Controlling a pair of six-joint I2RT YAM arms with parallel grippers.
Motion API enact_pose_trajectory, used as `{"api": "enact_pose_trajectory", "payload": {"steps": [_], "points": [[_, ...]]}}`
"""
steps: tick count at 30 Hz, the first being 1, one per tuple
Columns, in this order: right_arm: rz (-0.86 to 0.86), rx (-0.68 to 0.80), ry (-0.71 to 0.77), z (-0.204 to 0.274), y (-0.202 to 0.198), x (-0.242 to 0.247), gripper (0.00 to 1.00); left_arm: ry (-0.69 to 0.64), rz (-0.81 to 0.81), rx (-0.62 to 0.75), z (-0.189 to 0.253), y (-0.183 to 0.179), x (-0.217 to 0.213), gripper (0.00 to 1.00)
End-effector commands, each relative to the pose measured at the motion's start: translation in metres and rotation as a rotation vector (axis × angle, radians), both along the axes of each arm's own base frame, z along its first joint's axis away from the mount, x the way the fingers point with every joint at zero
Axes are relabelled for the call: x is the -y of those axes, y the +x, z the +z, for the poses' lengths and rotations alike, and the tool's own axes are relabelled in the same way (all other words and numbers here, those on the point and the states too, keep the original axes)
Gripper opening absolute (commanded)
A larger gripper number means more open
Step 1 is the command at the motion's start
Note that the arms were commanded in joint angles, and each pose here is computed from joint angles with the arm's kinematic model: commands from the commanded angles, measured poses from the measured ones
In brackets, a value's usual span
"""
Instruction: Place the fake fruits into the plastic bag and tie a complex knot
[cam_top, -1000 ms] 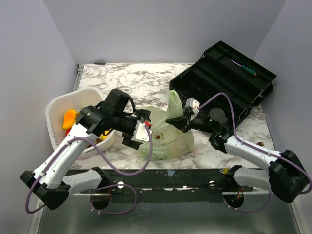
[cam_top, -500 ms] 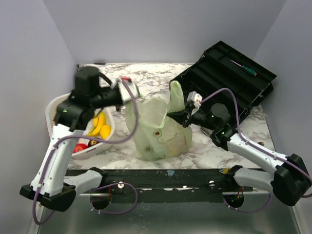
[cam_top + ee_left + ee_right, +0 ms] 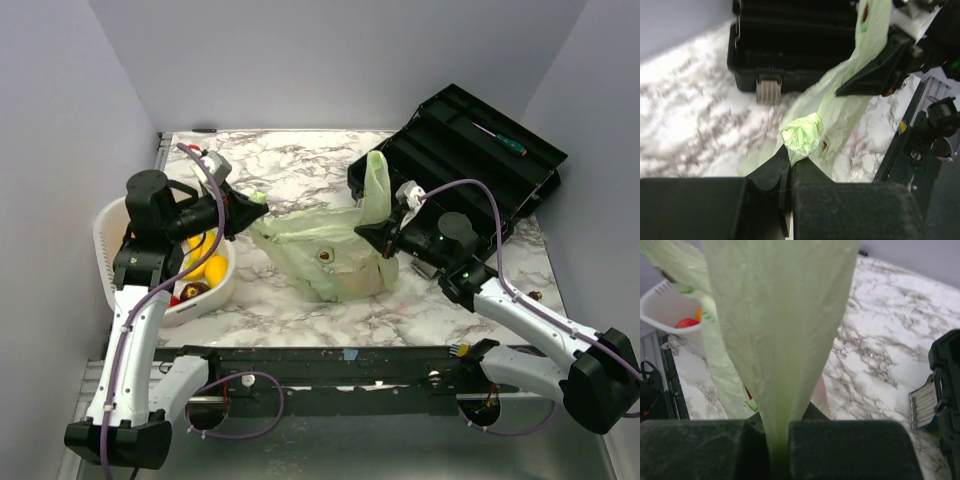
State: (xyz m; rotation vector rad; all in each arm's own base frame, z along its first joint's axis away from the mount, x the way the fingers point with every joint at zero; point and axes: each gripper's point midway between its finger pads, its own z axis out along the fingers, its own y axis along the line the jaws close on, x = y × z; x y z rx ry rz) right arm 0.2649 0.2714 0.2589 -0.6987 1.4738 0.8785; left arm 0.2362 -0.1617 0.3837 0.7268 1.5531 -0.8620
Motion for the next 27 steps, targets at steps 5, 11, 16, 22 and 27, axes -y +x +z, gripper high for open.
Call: {"api": "enact_pose_trajectory", "payload": {"steps": [5, 11, 16, 22, 27], "points": [[-0.094, -0.294, -0.040, -0.087, -0.005, 0.013, 0.01, 0.206, -0.158, -0.156, -0.131, -0.058, -0.005, 0.00], [-0.190, -0.387, -0.045, -0.120, 0.000, 0.024, 0.01, 0.506, -0.306, -0.215, -0.216, -0.098, -0.027, 0.00], [-0.035, -0.283, -0.029, -0.100, -0.011, 0.006, 0.01, 0.613, -0.361, -0.180, -0.231, -0.107, -0.033, 0.07], [0.310, -0.090, -0.115, -0.072, -0.049, -0.016, 0.01, 0.437, -0.330, 0.020, -0.105, -0.085, -0.004, 0.98], [0.454, 0.031, -0.201, -0.068, -0.067, -0.016, 0.01, 0.314, -0.332, 0.090, -0.024, -0.053, 0.019, 0.98]]}}
